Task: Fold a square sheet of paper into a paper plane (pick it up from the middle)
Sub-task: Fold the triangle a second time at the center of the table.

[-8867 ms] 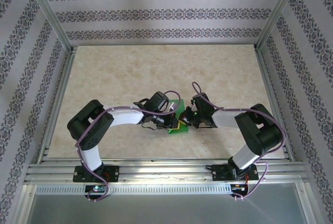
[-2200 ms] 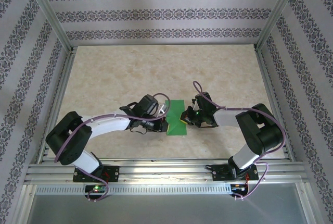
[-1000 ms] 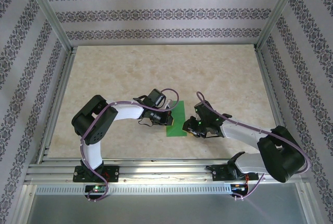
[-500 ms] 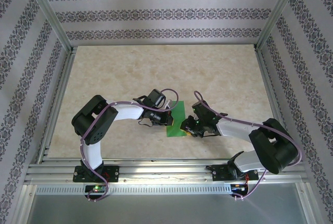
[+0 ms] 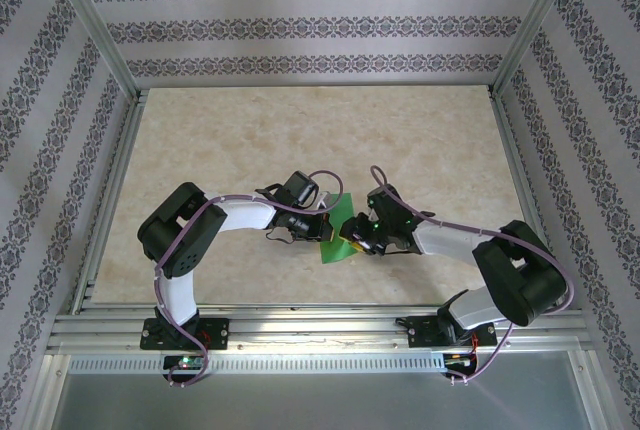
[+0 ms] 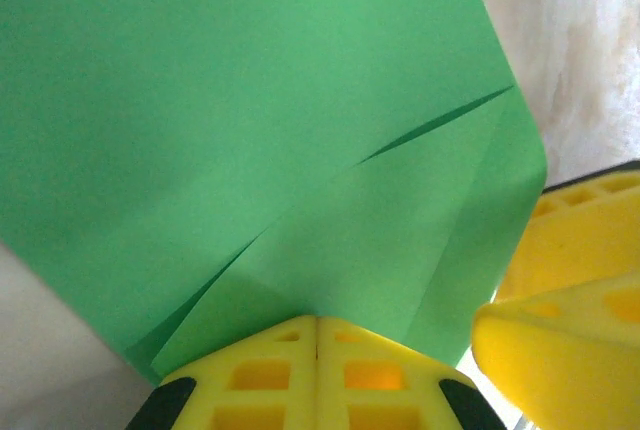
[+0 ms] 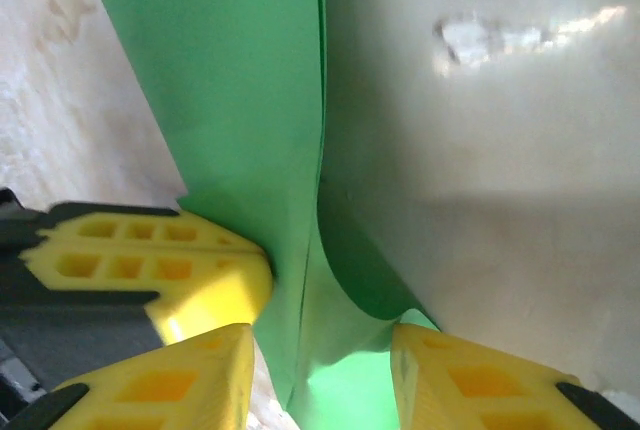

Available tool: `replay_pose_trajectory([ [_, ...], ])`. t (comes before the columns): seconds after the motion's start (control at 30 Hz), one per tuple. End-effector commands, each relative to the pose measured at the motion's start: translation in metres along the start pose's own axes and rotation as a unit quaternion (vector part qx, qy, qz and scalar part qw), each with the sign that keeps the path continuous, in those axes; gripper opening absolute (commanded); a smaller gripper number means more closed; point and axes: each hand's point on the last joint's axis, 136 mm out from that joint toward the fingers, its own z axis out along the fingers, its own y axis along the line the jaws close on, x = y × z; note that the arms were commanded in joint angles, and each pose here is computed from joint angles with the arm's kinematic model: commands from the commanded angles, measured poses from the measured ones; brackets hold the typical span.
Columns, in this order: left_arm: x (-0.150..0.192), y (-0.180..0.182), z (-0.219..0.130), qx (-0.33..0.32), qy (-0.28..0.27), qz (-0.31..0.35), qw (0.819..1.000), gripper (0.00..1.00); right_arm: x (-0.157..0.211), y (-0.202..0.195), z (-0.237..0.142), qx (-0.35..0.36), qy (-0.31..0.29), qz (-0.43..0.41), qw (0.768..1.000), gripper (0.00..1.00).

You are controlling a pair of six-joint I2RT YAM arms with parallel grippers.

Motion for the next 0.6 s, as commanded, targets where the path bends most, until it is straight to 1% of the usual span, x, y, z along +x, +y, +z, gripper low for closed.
replay_pose_trajectory([
  [0.0, 0.010, 0.013, 0.001, -0.014, 0.013, -0.019, 1.000, 0.00, -0.012, 0.011, -0.001, -0.020, 0.000, -0.015, 1.000, 0.42],
  [0.37, 0.009, 0.013, 0.001, -0.012, 0.012, -0.021, 1.000, 0.00, -0.024, 0.012, 0.002, -0.039, 0.010, -0.012, 0.999, 0.45],
  [0.57, 0.007, 0.010, 0.001, -0.009, 0.012, -0.019, 1.000, 0.00, -0.028, 0.019, 0.002, -0.060, 0.019, -0.028, 0.998, 0.45],
])
